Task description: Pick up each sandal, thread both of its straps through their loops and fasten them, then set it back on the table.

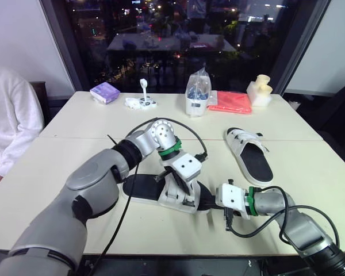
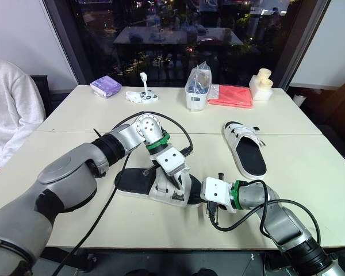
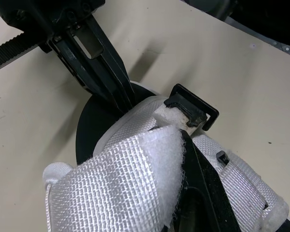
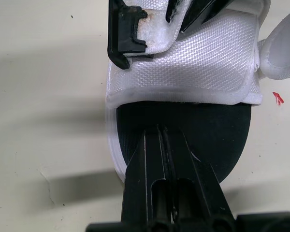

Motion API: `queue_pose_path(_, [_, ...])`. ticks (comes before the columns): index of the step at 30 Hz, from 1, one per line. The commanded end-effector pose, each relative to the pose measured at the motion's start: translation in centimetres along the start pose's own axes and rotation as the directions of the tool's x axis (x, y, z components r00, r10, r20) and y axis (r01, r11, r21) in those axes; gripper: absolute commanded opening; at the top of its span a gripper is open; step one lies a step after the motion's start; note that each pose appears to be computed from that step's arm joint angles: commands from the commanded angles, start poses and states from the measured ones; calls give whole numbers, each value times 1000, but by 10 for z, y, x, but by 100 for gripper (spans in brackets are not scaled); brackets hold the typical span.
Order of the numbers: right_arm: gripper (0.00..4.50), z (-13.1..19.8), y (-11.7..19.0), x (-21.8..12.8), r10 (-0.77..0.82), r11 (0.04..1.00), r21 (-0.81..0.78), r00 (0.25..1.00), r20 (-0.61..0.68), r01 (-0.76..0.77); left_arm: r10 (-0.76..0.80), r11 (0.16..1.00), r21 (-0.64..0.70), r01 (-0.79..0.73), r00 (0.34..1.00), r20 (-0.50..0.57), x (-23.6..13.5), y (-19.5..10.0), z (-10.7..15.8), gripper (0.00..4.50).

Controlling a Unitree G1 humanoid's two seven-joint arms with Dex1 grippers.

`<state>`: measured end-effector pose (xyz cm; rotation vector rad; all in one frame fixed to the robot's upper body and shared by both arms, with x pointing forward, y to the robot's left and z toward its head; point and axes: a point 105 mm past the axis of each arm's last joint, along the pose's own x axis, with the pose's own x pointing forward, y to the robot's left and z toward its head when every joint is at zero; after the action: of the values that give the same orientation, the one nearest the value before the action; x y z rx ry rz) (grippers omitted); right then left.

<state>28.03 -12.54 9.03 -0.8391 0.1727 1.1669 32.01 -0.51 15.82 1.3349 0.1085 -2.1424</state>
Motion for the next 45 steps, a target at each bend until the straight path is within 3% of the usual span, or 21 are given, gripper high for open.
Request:
queue_pose_path(1, [0,-15,13,6,48,998,43,997,-53,-46,4,998,-62,-4,1000,6,-2,-5,-6,8])
queue_pose_path(4, [0,-15,13,7,48,998,43,997,-53,-46,31,993,-116,-23,997,69,-3,-4,-2,86])
queue_pose_path(9, [0,-14,14,7,45,998,46,998,-51,-42,126,961,-268,-68,971,205,-10,0,4,322])
queue_pose_path(15, [0,-14,17,9,42,998,55,998,-46,-40,317,866,-489,-104,870,377,-32,1,8,322])
queue_pose_path(19, [0,-14,18,10,42,998,58,998,-43,-39,378,809,-583,-81,831,409,-33,-11,7,322])
queue_pose_path(24, [0,-14,17,11,42,998,57,998,-42,-39,489,714,-693,-97,778,395,-27,-24,9,322])
queue_pose_path(33, [0,-13,17,13,44,998,53,998,-39,-42,664,561,-804,-199,688,293,-23,-14,7,322])
queue_pose_path(45, [0,-14,18,11,46,998,54,998,-44,-44,660,537,-822,-187,701,272,-14,-19,8,322])
